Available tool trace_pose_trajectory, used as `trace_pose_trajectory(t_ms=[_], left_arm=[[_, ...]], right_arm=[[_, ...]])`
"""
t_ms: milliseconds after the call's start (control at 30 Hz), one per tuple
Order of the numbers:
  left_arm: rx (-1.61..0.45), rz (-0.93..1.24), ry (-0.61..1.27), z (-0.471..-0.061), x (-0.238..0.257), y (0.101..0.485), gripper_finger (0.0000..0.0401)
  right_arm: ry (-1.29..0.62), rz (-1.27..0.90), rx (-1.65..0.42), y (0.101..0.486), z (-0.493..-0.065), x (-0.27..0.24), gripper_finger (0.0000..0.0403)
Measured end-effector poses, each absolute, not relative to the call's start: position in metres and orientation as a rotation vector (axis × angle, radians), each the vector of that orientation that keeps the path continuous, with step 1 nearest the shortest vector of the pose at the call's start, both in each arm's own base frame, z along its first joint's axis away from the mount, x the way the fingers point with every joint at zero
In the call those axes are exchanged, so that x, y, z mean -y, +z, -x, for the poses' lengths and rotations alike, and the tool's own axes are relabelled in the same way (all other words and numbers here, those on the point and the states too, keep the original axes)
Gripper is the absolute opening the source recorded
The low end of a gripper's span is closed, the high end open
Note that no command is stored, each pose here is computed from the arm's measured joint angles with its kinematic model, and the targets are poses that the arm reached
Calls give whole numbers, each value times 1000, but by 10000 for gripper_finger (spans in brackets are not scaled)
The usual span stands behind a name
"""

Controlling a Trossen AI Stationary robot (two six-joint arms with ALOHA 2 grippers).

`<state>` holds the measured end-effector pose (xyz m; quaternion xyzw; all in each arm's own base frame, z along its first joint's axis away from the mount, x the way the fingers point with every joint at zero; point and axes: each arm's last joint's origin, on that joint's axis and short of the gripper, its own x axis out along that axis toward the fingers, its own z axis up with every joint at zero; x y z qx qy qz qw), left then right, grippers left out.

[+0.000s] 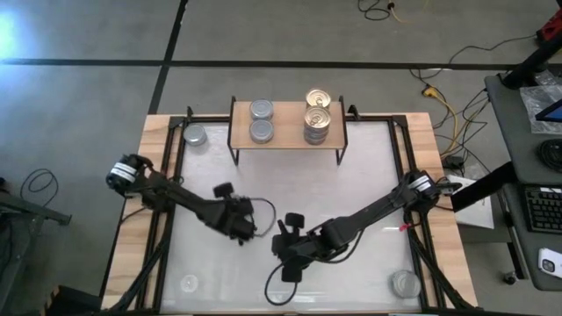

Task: Stack canned seafood by type on shelf
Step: Stack the green tuna can on top of the green tuna can on the shelf

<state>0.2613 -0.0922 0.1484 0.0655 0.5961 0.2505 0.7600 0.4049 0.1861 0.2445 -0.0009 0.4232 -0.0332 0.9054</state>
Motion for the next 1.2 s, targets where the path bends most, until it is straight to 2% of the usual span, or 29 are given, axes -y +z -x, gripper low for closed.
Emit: trace_pose_trajectory(t_ms=[233,367,500,667,900,1067,1200], left_arm=[[-1081,-187,322,-252,143,178,1],[-964,-176,267,-226,165,199,1],[-911,-35,220,-197,182,210,1],[-952,133,243,-172,187,192,1],[-903,229,179,-165,185,139,1],[-821,227,202,-167,169,119,1],[-831,188,277,-170,149,109,0]], right_arm=[[-193,-1,-1097,236,-383,-176,13],[-199,-2,-1097,223,-383,-172,13],[-171,-9,-1036,210,-390,-168,13],[-124,9,-942,204,-400,-162,13],[-111,-5,-838,189,-409,-150,13],[-111,-13,-823,182,-408,-148,13],[-123,-32,-822,176,-406,-147,13]])
